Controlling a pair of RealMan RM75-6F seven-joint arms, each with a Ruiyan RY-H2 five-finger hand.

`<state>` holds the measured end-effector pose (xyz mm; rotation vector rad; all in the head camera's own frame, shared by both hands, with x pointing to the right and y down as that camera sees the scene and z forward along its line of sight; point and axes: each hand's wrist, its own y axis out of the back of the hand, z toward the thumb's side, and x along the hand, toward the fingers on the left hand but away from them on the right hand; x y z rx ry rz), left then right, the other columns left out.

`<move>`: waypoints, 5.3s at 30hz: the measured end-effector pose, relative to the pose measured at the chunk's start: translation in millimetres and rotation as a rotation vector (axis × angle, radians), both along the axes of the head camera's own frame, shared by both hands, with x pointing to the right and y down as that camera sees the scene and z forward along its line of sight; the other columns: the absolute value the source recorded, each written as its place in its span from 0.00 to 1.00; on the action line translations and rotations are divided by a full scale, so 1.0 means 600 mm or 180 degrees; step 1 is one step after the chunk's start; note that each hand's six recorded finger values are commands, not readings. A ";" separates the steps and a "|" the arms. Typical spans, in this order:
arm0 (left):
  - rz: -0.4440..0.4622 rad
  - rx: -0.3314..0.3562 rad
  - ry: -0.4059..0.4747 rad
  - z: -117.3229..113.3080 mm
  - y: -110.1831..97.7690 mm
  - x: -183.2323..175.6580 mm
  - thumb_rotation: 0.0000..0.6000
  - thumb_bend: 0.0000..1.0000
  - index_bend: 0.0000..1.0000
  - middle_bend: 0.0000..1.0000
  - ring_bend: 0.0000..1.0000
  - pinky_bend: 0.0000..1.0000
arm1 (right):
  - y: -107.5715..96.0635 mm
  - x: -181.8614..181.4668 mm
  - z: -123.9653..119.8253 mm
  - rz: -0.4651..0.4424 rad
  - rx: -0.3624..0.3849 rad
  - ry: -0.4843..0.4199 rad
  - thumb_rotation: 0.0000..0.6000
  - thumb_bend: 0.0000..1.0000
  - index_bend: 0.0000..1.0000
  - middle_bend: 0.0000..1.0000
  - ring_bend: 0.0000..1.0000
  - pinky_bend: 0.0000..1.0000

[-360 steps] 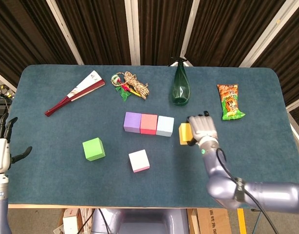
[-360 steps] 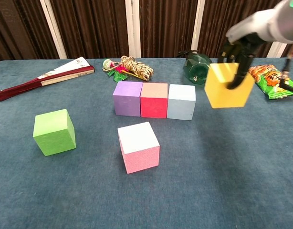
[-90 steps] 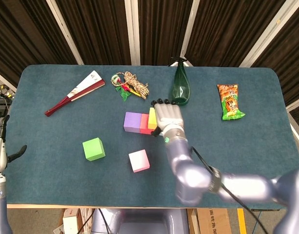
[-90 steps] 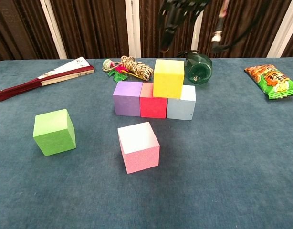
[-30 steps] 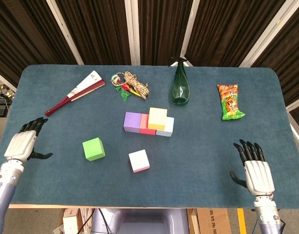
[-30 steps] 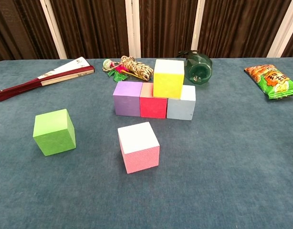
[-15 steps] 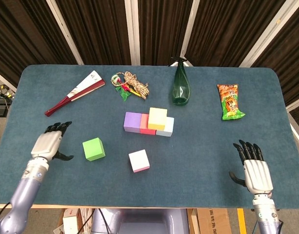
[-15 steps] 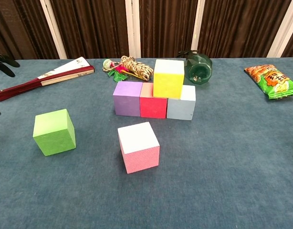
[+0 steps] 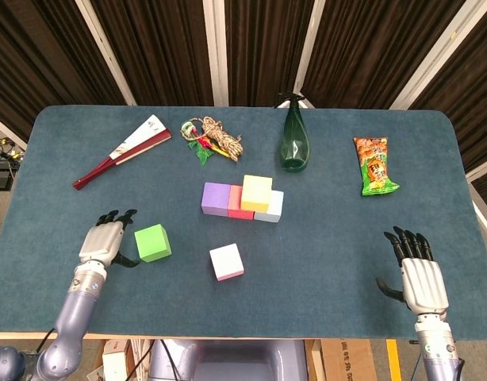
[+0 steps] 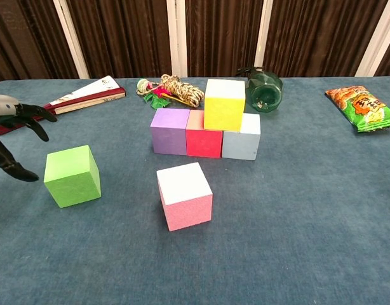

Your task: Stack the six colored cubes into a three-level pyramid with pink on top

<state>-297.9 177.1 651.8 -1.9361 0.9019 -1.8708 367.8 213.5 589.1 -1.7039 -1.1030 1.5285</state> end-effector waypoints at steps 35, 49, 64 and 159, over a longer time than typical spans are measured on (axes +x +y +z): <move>0.0006 0.0005 -0.0099 0.040 0.001 0.032 1.00 0.29 0.19 0.28 0.00 0.00 | -0.007 0.013 -0.002 0.0170 -0.0014 -0.0091 1.00 0.27 0.14 0.10 0.08 0.01; 0.0026 -0.0046 -0.0070 0.045 0.000 0.040 1.00 0.40 0.29 0.38 0.00 0.00 | -0.007 0.014 -0.001 0.0219 -0.0028 -0.0118 1.00 0.27 0.14 0.10 0.08 0.01; 0.0056 -0.0010 -0.0156 0.028 -0.021 0.036 1.00 0.43 0.30 0.40 0.00 0.00 | -0.009 0.020 -0.004 0.0281 -0.0016 -0.0140 1.00 0.27 0.14 0.10 0.08 0.01; 0.1327 0.0121 0.0608 0.003 -0.305 0.234 1.00 0.30 0.22 0.29 0.00 0.00 | -0.024 0.063 -0.011 0.0626 0.0159 0.0120 1.00 0.27 0.14 0.10 0.08 0.01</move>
